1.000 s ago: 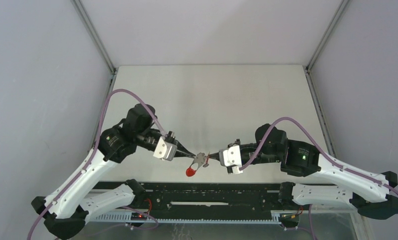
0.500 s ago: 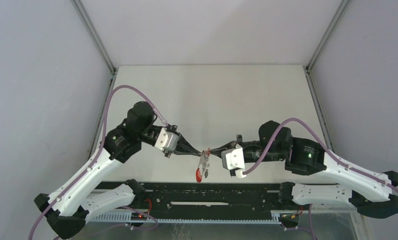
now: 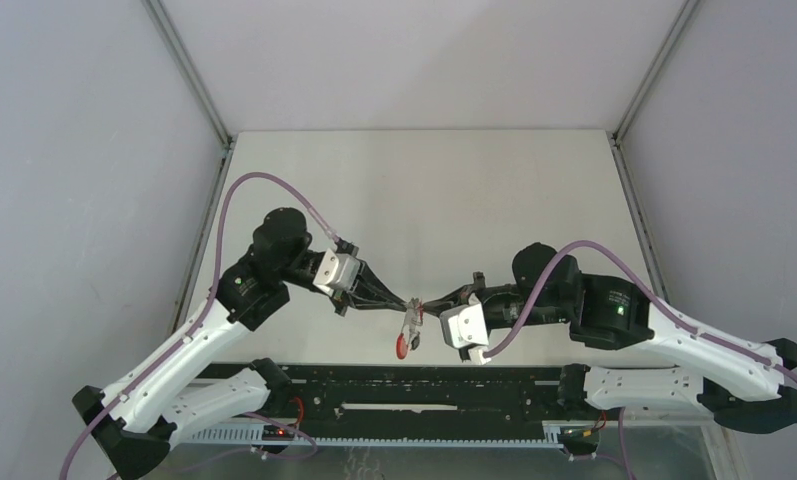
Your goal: Put the keys on the keyring
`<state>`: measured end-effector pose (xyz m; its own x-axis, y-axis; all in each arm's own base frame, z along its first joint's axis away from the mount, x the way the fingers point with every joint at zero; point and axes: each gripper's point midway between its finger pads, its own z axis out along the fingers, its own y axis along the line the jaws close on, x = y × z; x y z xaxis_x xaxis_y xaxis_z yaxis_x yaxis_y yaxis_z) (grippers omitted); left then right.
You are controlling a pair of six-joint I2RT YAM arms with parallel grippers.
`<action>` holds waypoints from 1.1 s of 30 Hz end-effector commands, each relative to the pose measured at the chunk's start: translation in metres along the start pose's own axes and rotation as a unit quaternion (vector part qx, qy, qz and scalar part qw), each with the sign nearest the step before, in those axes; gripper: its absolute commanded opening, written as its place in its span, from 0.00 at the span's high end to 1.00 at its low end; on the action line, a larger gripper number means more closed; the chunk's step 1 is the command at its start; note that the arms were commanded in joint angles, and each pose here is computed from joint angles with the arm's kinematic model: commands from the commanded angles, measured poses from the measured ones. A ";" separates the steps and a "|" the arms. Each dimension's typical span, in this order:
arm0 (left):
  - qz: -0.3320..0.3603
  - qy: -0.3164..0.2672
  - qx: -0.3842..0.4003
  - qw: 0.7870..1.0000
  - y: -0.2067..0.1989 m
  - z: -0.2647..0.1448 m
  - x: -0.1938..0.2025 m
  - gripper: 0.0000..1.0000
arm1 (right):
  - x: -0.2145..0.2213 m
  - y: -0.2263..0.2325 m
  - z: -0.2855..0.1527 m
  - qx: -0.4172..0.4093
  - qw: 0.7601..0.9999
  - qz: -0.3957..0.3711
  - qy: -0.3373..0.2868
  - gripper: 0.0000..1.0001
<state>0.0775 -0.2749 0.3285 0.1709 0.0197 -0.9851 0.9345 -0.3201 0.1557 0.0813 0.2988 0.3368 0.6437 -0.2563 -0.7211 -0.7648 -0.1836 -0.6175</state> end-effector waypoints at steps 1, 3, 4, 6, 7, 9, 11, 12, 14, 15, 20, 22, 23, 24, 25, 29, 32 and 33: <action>0.015 -0.019 0.011 1.000 -0.004 0.001 -0.011 1.00 | -0.016 -0.013 -0.003 0.019 0.999 -0.027 -0.012 1.00; 0.013 -0.018 0.012 1.000 -0.005 0.001 -0.011 1.00 | -0.017 -0.015 -0.004 0.024 0.999 -0.031 -0.012 1.00; 0.011 -0.018 0.013 1.000 -0.005 0.001 -0.010 1.00 | -0.018 -0.016 -0.005 0.026 0.999 -0.034 -0.013 1.00; 0.010 -0.016 0.013 1.000 -0.006 0.001 -0.009 1.00 | -0.018 -0.018 -0.006 0.030 0.999 -0.038 -0.012 1.00; 0.009 -0.016 0.013 1.000 -0.006 0.001 -0.009 1.00 | -0.018 -0.018 -0.007 0.032 0.999 -0.039 -0.011 1.00; 0.008 -0.014 0.011 1.000 -0.006 0.001 -0.007 1.00 | -0.018 -0.019 -0.009 0.036 0.998 -0.041 -0.009 1.00; 0.008 -0.013 0.010 1.000 -0.005 0.001 -0.007 1.00 | -0.017 -0.020 -0.010 0.037 0.998 -0.042 -0.009 1.00; 0.009 -0.011 0.009 1.000 -0.004 0.001 -0.007 1.00 | -0.018 -0.021 -0.010 0.039 0.998 -0.043 -0.010 1.00; 0.008 -0.007 0.006 1.000 -0.002 0.001 -0.005 1.00 | -0.020 -0.022 -0.012 0.040 0.998 -0.044 -0.010 1.00; 0.008 -0.004 0.007 1.000 -0.001 0.001 -0.004 1.00 | -0.020 -0.023 -0.013 0.043 0.998 -0.045 -0.008 1.00; 0.007 0.000 0.005 1.000 0.000 0.001 -0.004 1.00 | -0.020 -0.025 -0.019 0.052 0.998 -0.044 -0.006 1.00; 0.005 0.001 0.006 1.000 0.000 0.001 -0.003 1.00 | -0.020 -0.023 -0.020 0.050 0.998 -0.042 -0.006 1.00; 0.006 0.001 0.006 1.000 0.000 0.001 -0.003 1.00 | -0.019 -0.023 -0.020 0.049 0.998 -0.040 -0.004 1.00; 0.006 0.001 0.006 1.000 -0.001 0.001 -0.003 1.00 | -0.019 -0.023 -0.020 0.049 0.998 -0.039 -0.003 1.00; 0.006 0.002 0.005 1.000 0.000 0.001 -0.002 1.00 | -0.018 -0.023 -0.020 0.050 0.998 -0.038 -0.003 1.00; 0.009 0.004 0.006 1.000 -0.002 0.000 -0.001 1.00 | -0.019 -0.026 -0.019 0.053 0.998 -0.037 -0.004 1.00; 0.011 0.005 0.006 1.000 -0.003 0.000 -0.001 1.00 | -0.022 -0.027 -0.019 0.054 0.998 -0.037 -0.011 1.00; 0.011 0.005 0.007 1.000 -0.003 0.000 -0.002 1.00 | -0.023 -0.027 -0.018 0.054 0.998 -0.038 -0.013 1.00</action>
<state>0.0787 -0.2749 0.3177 0.1434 0.0577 -0.9880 0.9396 -0.3215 0.1176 0.0887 0.2915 0.3489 0.6870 -0.2728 -0.6735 -0.7213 -0.1437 -0.6775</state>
